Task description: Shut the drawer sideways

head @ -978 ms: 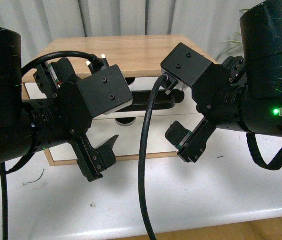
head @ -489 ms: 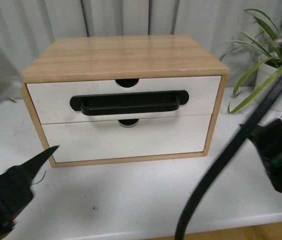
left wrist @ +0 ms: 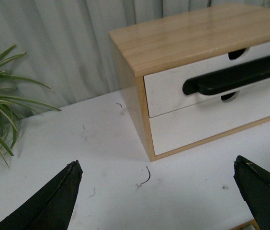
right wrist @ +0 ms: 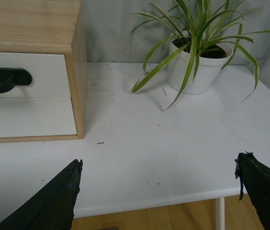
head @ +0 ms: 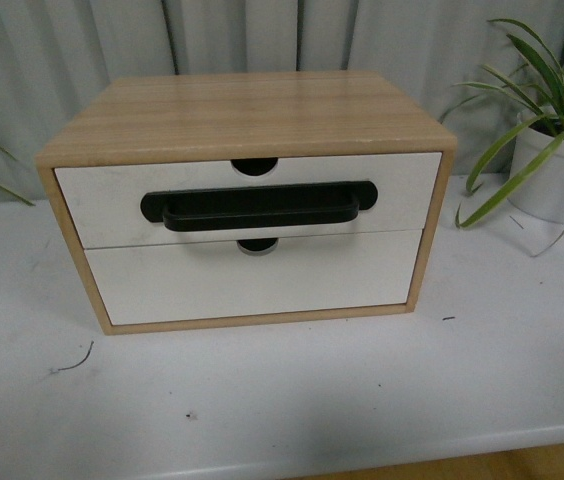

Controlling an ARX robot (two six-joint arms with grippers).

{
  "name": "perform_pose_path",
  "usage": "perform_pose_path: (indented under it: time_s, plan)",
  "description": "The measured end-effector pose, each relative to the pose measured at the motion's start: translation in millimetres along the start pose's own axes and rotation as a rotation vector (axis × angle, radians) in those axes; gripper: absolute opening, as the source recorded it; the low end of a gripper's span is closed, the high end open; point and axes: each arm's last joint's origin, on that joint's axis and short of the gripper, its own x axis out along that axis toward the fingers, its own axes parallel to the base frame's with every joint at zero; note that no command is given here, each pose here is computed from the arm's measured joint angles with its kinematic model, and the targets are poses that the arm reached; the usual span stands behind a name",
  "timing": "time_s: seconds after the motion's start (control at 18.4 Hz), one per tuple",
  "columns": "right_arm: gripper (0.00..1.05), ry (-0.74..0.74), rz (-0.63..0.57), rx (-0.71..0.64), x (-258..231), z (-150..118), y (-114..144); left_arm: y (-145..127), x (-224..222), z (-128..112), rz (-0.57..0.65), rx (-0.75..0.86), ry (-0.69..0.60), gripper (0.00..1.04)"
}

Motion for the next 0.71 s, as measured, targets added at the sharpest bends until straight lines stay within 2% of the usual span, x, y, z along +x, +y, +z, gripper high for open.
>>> perform_pose_path:
  time_s: [0.16, 0.22, 0.27, 0.38, 0.49, 0.6, 0.65, 0.71]
  plan:
    - [0.98, 0.007, 0.001, 0.015, 0.9, -1.0, 0.4, -0.5, 0.4, 0.1, -0.002, -0.039, -0.01, 0.97]
    - [0.89, -0.116, 0.036, 0.072, 1.7, -2.5, -1.0, 1.5, -0.5, -1.1, 0.09, -0.063, -0.093, 0.87]
    - [0.74, -0.208, 0.042, 0.108, -2.9, -11.3, -8.4, 2.8, -3.4, -4.4, 0.156, -0.099, -0.125, 0.73]
    - [0.52, -0.228, 0.04, 0.114, -7.0, -14.6, -16.0, 2.1, -4.9, -8.5, 0.159, -0.116, -0.129, 0.51]
    - [0.36, -0.227, 0.045, 0.114, -9.5, -18.9, -20.0, 1.6, -7.3, -8.2, 0.158, -0.126, -0.137, 0.35]
    - [0.1, -0.227, 0.045, 0.114, -12.8, -24.2, -24.5, 1.2, -9.9, -8.6, 0.158, -0.127, -0.137, 0.09]
    - [0.01, -0.23, 0.043, 0.113, -14.4, -25.4, -26.4, 1.0, -10.7, -9.0, 0.157, -0.132, -0.135, 0.02]
    - [0.02, -0.226, 0.055, 0.115, -15.3, -27.6, -28.6, 0.9, -11.6, -9.2, 0.157, -0.13, -0.135, 0.02]
